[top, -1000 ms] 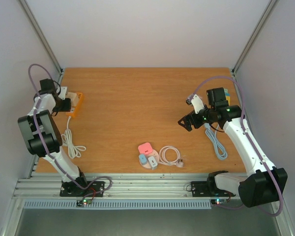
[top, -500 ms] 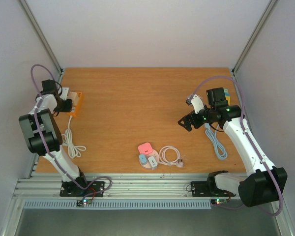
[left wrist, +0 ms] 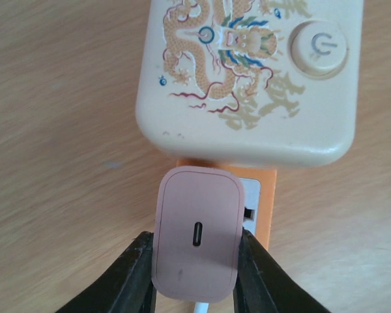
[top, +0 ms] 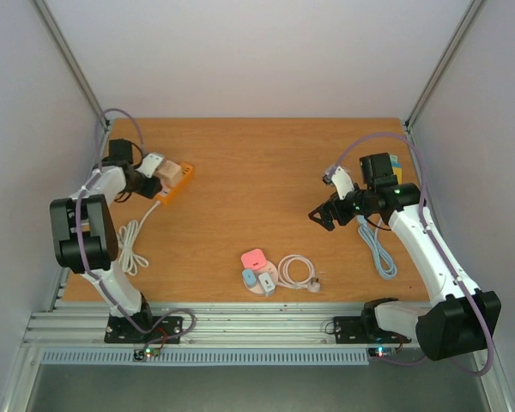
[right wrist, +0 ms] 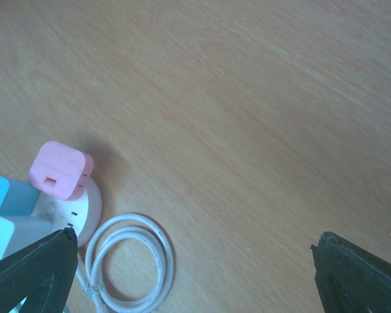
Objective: Pull the plug off the socket
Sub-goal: Move the socket to the center of the board.
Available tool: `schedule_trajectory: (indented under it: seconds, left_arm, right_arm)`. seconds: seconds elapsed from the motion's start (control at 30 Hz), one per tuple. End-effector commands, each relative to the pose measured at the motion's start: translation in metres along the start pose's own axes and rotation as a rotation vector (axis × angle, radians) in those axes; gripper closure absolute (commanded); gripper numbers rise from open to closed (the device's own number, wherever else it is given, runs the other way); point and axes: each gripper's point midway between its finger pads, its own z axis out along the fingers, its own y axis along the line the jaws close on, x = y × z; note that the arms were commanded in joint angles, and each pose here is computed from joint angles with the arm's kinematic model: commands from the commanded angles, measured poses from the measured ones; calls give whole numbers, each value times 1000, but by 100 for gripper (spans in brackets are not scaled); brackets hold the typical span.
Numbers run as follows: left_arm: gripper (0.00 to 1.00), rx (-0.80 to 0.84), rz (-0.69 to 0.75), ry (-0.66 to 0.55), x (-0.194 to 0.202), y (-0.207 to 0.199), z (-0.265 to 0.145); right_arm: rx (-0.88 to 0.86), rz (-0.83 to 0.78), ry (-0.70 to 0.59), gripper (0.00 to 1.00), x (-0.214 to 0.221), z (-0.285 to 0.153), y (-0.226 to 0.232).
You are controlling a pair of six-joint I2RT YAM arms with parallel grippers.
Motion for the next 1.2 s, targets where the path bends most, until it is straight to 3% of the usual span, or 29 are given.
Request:
schedule_trajectory:
  seconds: [0.0, 0.33, 0.7, 0.93, 1.17]
  left_arm:
    - [95, 219, 168, 35, 8, -74, 4]
    - [97, 428, 525, 37, 3, -180, 10]
    - [100, 570, 801, -10, 9, -263, 9]
    - [100, 549, 851, -25, 11, -281, 16]
    - [99, 556, 841, -41, 8, -285, 8]
  right_arm:
    - [-86, -72, -26, 1, -3, -2, 20]
    - [-245, -275, -120, 2, -13, 2, 51]
    - [-421, -587, -272, 1, -17, 27, 66]
    - [-424, -594, -220, 2, -21, 66, 41]
    - [-299, -652, -136, 2, -16, 118, 12]
